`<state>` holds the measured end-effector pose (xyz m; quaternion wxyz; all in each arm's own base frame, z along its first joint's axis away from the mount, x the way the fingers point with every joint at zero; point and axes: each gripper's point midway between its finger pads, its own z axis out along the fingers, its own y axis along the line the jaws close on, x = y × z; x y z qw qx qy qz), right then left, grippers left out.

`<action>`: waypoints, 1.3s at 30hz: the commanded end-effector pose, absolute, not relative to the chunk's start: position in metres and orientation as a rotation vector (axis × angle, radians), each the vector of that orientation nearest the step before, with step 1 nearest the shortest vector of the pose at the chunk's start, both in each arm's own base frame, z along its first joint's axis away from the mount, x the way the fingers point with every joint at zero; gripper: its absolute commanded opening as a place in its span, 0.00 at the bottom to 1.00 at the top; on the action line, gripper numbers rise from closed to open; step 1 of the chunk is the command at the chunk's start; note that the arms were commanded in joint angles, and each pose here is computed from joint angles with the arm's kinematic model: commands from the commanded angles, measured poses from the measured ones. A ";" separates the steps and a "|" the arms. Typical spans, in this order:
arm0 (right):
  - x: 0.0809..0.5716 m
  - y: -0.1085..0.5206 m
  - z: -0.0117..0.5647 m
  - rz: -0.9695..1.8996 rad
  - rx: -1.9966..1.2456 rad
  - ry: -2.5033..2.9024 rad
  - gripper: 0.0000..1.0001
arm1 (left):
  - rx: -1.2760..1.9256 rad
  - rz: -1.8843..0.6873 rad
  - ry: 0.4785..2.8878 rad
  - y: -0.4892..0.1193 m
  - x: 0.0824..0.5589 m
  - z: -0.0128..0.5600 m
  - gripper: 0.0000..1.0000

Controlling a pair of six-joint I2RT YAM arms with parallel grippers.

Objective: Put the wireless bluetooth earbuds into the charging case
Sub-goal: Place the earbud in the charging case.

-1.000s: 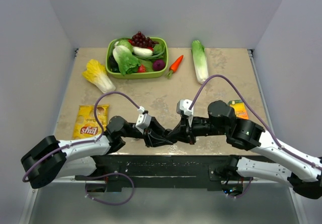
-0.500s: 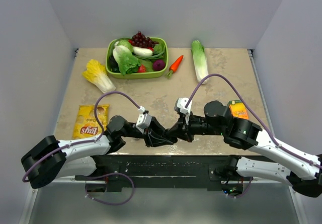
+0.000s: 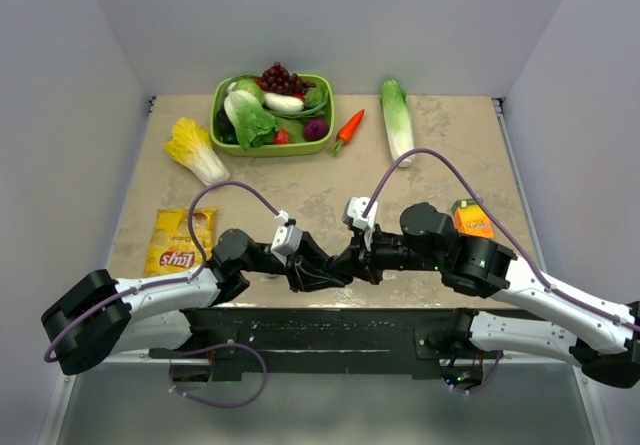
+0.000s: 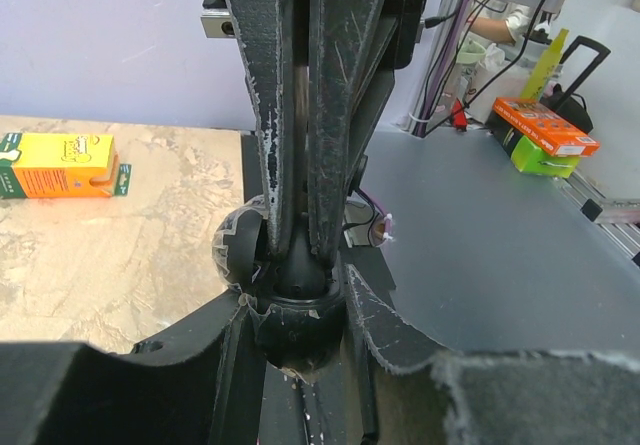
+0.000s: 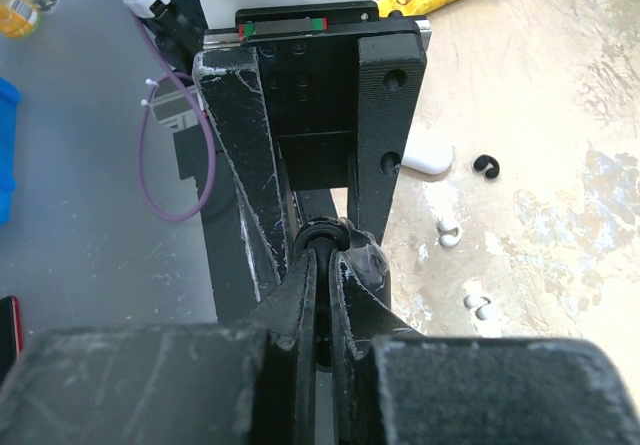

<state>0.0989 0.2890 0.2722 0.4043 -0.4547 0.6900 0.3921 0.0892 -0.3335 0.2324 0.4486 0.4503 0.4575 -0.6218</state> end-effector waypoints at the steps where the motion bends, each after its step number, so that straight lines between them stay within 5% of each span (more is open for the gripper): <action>1: 0.099 0.289 0.268 0.974 -1.149 1.749 0.00 | 1.106 -1.495 0.998 -0.335 0.093 0.266 0.00; 7: 0.102 0.290 0.266 0.959 -1.137 1.767 0.01 | 1.103 -1.490 0.996 -0.335 0.094 0.267 0.00; 15: 0.110 0.286 0.290 0.955 -1.023 1.732 0.38 | 1.103 -1.483 1.007 -0.335 0.095 0.262 0.00; 22: 0.121 0.267 0.346 0.962 -0.815 1.630 0.48 | 1.087 -1.483 1.025 -0.333 0.096 0.256 0.00; 27: 0.160 0.206 0.384 0.806 -0.381 1.553 0.54 | 1.049 -1.467 1.037 -0.327 0.097 0.252 0.00; 32: 0.190 0.198 0.333 0.623 -0.235 1.690 0.58 | 1.003 -1.453 1.052 -0.317 0.095 0.249 0.00; 39: 0.209 0.266 0.252 0.709 -0.362 1.842 0.57 | 0.903 -1.405 1.048 -0.293 0.092 0.258 0.00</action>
